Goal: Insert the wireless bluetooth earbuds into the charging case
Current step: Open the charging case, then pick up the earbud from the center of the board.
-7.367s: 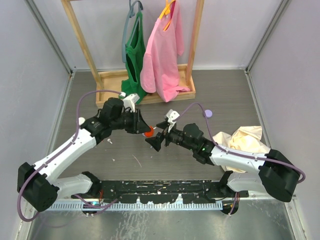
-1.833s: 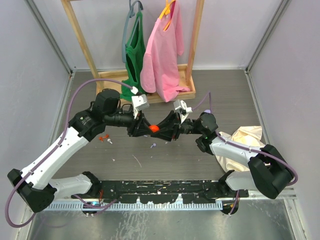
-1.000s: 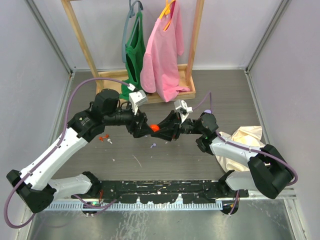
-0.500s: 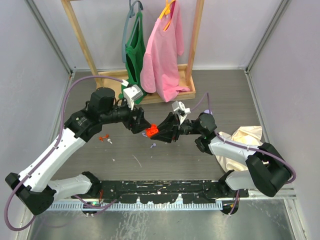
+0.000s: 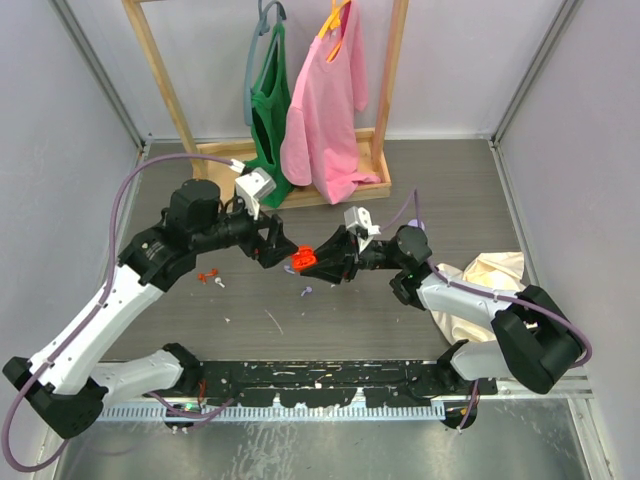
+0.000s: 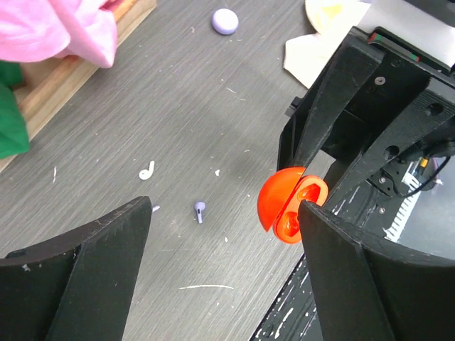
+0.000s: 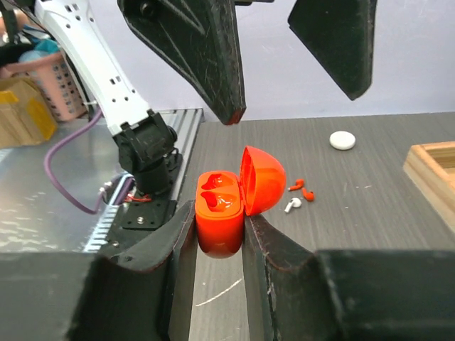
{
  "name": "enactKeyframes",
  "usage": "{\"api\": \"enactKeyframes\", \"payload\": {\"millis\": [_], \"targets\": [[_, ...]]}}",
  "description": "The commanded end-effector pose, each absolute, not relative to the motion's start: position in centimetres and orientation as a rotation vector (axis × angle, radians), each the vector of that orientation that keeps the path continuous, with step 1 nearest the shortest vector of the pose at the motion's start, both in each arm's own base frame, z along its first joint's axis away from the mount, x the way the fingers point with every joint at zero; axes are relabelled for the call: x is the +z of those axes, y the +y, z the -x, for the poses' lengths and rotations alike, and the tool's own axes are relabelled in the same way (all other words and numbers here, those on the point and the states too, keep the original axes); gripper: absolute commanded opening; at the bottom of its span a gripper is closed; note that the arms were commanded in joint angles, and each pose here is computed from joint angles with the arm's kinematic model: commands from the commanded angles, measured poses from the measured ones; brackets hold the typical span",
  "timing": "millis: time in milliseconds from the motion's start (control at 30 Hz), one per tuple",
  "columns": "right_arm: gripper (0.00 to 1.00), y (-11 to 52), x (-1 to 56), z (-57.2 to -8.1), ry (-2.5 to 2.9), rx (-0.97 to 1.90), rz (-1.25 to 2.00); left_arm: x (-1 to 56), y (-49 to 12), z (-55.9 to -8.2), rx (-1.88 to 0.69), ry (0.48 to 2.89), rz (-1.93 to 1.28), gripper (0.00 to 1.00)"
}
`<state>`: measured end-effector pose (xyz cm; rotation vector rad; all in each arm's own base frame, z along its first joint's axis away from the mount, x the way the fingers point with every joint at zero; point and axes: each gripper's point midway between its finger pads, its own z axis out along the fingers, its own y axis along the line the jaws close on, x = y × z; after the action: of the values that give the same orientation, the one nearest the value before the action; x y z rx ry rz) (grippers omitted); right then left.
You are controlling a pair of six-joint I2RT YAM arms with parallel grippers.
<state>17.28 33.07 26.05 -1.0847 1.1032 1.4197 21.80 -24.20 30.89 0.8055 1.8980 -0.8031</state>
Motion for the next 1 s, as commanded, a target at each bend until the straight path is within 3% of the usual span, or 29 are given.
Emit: {"api": "enactKeyframes", "payload": {"millis": [0,67,533,800,967], "targets": [[0.01,32.8,26.2,-18.6,0.968,1.246,1.127,32.2,-22.5,-22.8,-0.729,1.866,-0.660,0.87],[0.01,32.6,25.6,-19.0,0.949,1.191,1.146,31.6,-21.6,-23.0,-0.692,1.895,-0.601,0.99],[0.01,30.8,22.0,-20.3,0.866,0.875,1.269,21.3,-13.7,-25.3,-0.300,2.213,-0.066,0.98],[0.01,30.0,20.9,-19.6,0.892,0.870,1.262,15.4,-9.2,-26.9,-0.184,2.355,0.252,1.00],[0.01,30.0,20.5,-19.4,0.895,0.885,1.254,13.2,-6.6,-27.6,-0.108,2.390,0.399,0.96]]}}
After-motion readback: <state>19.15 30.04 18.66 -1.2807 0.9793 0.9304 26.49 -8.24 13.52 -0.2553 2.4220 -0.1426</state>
